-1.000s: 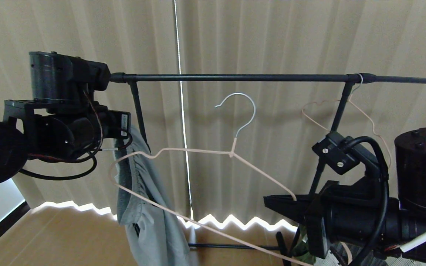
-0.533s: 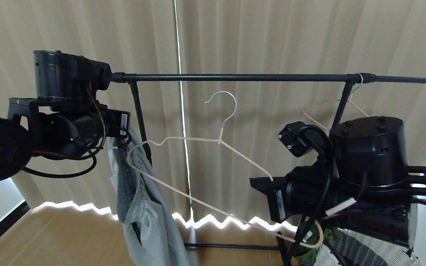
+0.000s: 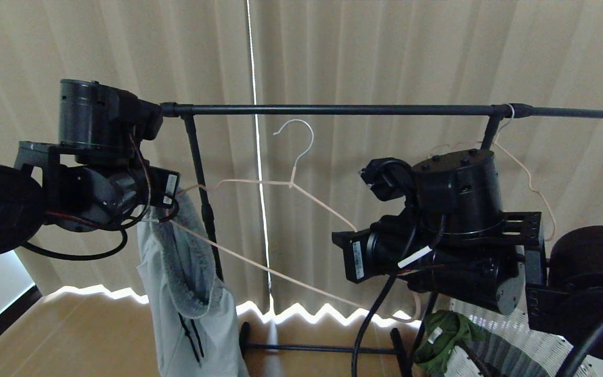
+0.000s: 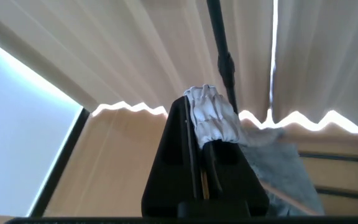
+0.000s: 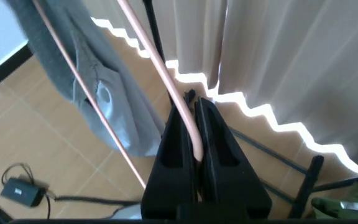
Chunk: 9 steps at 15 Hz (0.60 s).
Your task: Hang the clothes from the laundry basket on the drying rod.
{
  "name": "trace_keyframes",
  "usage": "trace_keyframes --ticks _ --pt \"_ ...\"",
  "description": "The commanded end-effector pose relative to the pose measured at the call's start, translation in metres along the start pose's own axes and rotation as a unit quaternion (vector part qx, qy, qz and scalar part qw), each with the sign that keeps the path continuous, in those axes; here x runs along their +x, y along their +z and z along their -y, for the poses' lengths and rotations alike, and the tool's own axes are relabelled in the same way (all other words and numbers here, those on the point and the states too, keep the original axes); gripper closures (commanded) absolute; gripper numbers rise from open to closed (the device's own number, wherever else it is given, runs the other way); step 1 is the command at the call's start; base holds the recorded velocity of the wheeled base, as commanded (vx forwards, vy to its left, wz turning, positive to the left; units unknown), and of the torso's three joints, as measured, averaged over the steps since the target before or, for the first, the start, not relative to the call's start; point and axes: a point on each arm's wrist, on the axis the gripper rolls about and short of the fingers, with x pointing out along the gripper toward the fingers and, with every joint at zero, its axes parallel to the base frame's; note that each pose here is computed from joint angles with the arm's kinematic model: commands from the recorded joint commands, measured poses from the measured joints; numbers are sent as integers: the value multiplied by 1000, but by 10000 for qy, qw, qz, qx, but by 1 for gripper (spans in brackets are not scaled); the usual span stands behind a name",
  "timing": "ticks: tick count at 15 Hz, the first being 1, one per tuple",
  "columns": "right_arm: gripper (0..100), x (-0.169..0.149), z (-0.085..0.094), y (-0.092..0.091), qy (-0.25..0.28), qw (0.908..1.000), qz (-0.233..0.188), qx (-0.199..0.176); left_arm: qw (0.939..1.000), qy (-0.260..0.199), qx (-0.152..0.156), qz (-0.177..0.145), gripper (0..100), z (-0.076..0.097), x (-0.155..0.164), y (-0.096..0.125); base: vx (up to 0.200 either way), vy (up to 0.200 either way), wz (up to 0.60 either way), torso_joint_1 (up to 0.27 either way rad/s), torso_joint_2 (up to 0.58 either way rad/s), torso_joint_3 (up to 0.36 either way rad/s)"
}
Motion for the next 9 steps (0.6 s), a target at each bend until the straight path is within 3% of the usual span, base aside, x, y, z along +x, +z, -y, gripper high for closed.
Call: trace_keyframes --ticks 1,9 --pt "100 4 -2 -1 5 10000 -26 33 10000 -9 59 -24 100 1 -1 -1 0 0 0 0 0 0" --pt "100 -3 -22 -4 336 9991 158 192 9998 142 101 -69 100 3 1 1 0 0 0 0 0 0"
